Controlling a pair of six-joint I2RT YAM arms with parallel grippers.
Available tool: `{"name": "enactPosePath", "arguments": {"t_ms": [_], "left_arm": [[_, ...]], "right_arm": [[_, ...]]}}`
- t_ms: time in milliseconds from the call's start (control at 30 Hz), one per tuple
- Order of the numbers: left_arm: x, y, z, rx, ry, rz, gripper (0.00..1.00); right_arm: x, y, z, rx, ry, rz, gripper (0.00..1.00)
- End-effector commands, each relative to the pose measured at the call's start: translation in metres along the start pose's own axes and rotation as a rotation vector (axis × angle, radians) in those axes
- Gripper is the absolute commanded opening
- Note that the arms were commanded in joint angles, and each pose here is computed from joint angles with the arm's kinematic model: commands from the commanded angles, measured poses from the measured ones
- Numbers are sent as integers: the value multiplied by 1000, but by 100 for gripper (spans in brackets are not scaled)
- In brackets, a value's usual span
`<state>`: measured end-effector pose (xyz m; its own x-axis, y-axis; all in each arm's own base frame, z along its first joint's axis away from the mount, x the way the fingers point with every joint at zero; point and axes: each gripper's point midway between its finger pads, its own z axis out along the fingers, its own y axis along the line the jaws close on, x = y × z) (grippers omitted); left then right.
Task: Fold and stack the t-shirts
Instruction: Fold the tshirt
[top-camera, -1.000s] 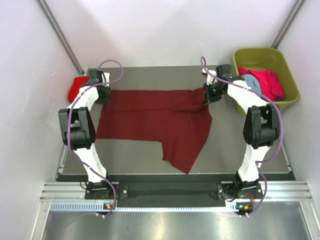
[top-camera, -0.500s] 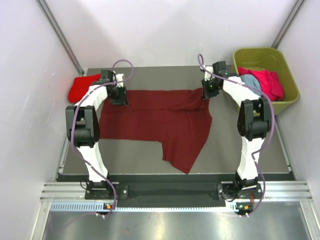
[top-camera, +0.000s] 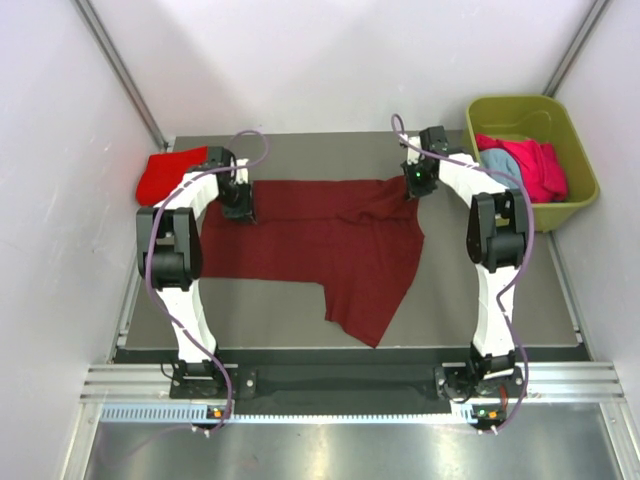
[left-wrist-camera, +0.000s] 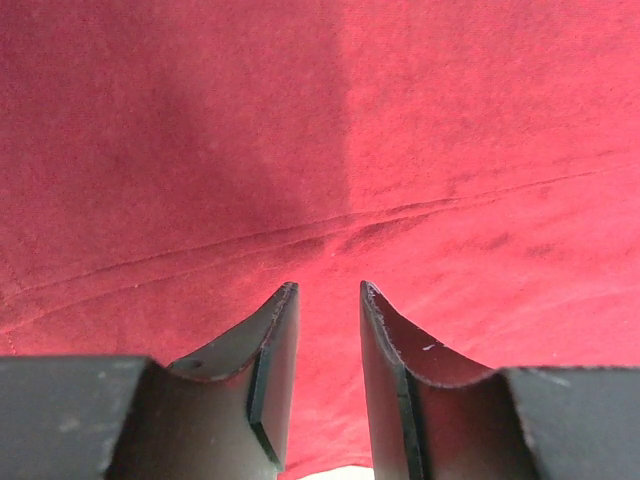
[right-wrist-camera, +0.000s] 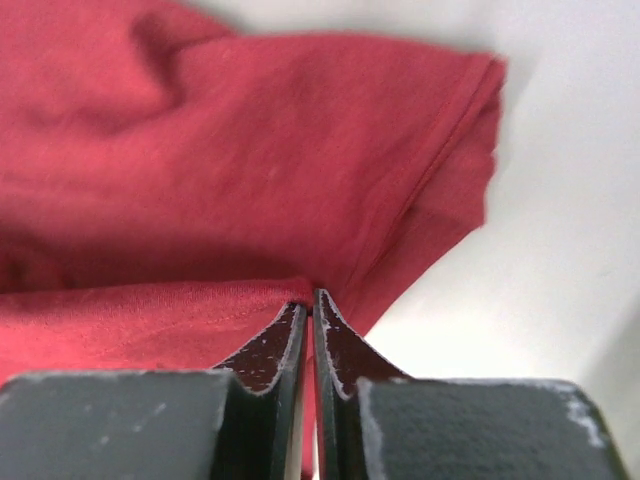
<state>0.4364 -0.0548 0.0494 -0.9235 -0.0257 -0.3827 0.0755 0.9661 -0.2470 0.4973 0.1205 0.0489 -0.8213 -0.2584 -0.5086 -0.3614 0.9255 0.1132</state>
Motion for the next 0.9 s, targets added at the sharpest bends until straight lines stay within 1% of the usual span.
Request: {"name": "enactPosePath", "arguments": {"t_ms": [0,33,133,200,233,267,333,400,433,467,500,533,600,633,767,800,867], "left_arm": [[4,4,-2,-18,14,-10,35],[7,5,-2,-17,23,-14,35],[11,6,-2,-18,35,-24,35],[13,7,-2,-19,36,-26,35],[15,7,-2,-17,39,-27,35],[16,6,-2,-13,40,-30,35],[18,5,-1,-7,43,-37,34],[18,5,1,-5,37,-43,34],[20,5,3,-2,43,-45,34],[19,5,3,-1,43,-51,34],[20,5,4,1,47,-58,34],[20,4,5,4,46,-58,34],[18,3,4,8,41,-58,34],[16,2,3,10,36,-57,34],[12,3,-2,3,24,-49,33],[12,3,-3,0,21,-47,33],[13,3,-4,-4,19,-46,33]], "right_arm": [[-44,-3,-11,51,-116,-38,15],[-50,-3,-19,66,-132,-57,34],[-72,8,-53,95,-210,-105,45],[-70,22,-66,100,-232,-145,48],[-84,30,-93,112,-311,-196,49],[-68,37,-91,102,-293,-226,49],[-57,72,-109,32,-328,-344,48],[-45,100,-115,-46,-328,-400,47],[-34,117,-116,-127,-307,-415,45],[-25,131,-113,-171,-281,-428,45],[-15,137,-103,-205,-238,-423,44],[-3,146,-97,-256,-185,-422,41],[0,155,-87,-281,-152,-423,39],[7,154,-72,-286,-112,-416,37],[-2,152,-50,-273,-93,-421,33],[1,150,-38,-274,-67,-424,32],[-4,151,-35,-272,-61,-433,31]]}}
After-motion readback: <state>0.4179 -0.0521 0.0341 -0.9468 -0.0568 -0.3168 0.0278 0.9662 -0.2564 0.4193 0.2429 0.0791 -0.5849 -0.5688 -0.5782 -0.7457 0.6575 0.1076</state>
